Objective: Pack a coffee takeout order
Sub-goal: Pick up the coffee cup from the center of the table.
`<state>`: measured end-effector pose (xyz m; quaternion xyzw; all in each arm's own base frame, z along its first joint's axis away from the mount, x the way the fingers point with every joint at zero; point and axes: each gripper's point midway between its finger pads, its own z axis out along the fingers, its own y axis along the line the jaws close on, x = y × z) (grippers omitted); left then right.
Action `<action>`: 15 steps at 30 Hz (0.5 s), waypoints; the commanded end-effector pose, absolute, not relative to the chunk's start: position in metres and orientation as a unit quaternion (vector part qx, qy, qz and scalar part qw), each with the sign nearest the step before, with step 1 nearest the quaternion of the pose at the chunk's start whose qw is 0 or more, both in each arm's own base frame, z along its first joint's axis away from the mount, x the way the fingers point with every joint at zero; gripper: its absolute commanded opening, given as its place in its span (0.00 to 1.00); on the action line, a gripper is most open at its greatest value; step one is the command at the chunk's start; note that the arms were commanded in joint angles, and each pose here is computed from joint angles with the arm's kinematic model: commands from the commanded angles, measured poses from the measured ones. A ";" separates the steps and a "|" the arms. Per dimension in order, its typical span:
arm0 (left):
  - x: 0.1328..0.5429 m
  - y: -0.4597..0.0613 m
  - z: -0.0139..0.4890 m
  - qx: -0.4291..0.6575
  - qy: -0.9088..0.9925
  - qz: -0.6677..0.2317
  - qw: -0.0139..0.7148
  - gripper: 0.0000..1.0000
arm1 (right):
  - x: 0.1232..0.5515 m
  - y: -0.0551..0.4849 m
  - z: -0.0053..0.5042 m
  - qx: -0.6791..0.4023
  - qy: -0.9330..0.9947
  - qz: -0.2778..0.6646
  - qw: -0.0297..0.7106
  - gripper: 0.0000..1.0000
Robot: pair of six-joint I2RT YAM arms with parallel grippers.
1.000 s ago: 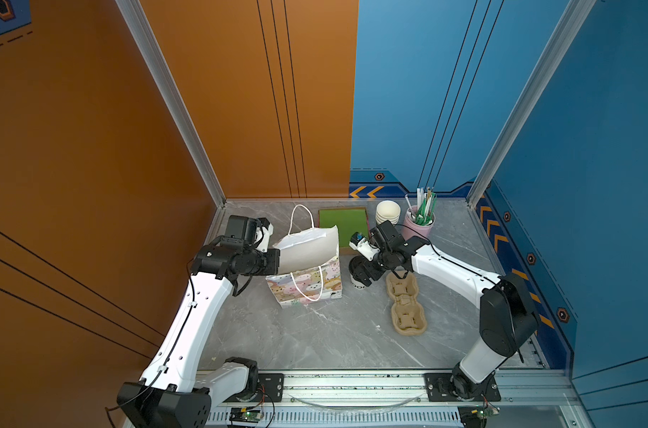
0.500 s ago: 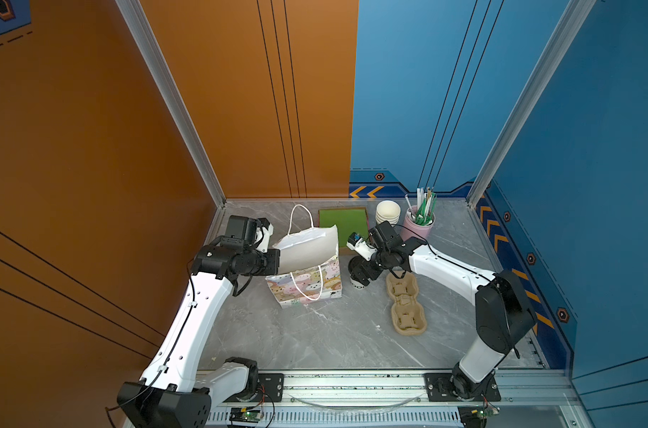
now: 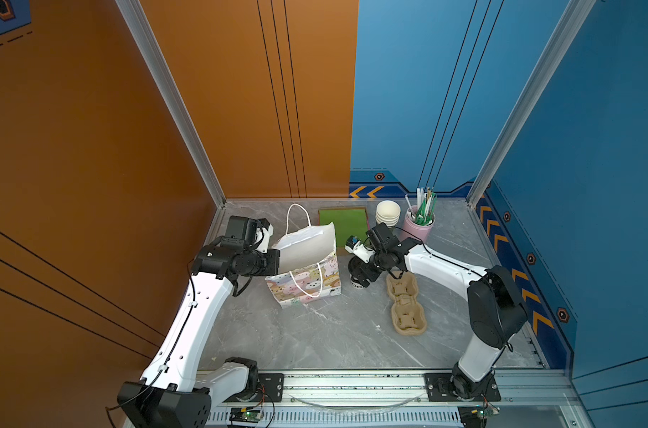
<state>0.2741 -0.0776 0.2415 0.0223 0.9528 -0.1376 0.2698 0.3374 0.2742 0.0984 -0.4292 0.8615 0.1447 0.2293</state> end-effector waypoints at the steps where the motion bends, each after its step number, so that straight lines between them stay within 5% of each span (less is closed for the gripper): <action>1: 0.267 -0.073 0.235 0.021 0.957 -0.133 0.257 0.00 | 0.339 0.277 0.092 -0.443 0.860 0.132 0.218 0.93; 15: 0.267 -0.073 0.237 0.021 0.956 -0.134 0.260 0.00 | 0.338 0.278 0.079 -0.460 0.860 0.107 0.192 0.95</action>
